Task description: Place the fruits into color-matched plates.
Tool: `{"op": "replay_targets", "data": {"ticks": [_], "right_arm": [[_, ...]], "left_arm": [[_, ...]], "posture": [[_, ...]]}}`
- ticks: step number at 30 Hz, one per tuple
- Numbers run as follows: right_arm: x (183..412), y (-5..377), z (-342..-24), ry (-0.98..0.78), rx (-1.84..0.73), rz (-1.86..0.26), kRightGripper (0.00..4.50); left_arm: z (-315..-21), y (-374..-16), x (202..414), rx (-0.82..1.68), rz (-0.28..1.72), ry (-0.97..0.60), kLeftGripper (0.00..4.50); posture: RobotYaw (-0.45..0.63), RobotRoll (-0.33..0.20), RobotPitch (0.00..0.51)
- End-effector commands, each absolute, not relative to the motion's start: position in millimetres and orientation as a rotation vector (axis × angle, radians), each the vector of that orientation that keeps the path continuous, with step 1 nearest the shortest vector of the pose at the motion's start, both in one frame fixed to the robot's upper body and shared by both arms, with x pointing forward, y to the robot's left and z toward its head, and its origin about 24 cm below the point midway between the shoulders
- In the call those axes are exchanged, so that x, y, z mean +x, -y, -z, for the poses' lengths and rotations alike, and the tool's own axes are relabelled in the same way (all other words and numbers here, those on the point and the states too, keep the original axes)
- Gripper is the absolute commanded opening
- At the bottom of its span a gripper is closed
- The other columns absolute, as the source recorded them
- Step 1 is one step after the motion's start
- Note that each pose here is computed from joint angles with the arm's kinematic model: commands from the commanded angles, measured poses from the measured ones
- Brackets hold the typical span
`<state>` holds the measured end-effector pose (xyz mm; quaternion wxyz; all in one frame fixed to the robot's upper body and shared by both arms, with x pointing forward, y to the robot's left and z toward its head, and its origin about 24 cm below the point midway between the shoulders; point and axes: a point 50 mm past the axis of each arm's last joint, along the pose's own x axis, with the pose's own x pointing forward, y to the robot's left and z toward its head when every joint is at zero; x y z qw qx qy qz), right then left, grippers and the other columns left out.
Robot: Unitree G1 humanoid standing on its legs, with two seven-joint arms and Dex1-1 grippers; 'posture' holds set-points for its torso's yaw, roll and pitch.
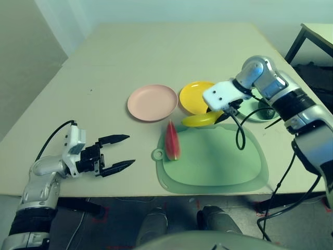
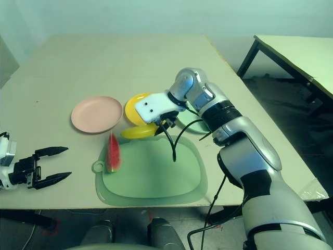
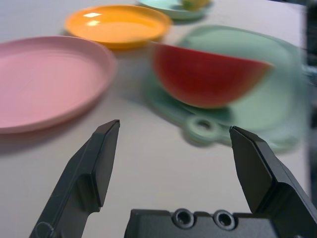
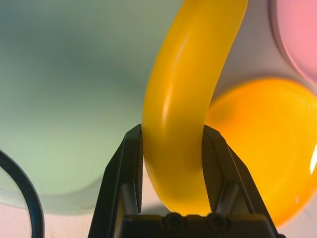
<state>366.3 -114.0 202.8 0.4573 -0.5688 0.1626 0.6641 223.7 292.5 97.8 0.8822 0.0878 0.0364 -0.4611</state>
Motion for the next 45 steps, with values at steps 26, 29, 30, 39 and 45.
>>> {"op": "replay_targets", "data": {"ticks": [26,29,30,39,45], "right_arm": [[404,114,-164,-0.354,-1.277,-1.085,1.68],[404,114,-157,-0.363,-1.277,-1.055,1.68],[404,113,-156,-0.362,-1.279,-1.050,1.68],[404,121,-147,-0.387,-1.274,-1.025,4.46],[405,123,-159,-0.347,-1.257,-1.027,4.46]], "left_arm": [[-102,-294,232,0.162,0.794,-0.068,4.50],[-100,-293,231,0.162,0.796,-0.070,4.50],[-100,-293,231,0.163,0.797,-0.070,4.50],[-99,-290,229,0.154,0.789,-0.062,4.50],[-96,-290,230,0.154,0.800,-0.069,4.50]], "posture": [[0.05,0.000,0.058],[0.05,0.000,0.058],[0.05,0.000,0.061],[0.06,0.000,0.066],[0.05,0.000,0.065]]}}
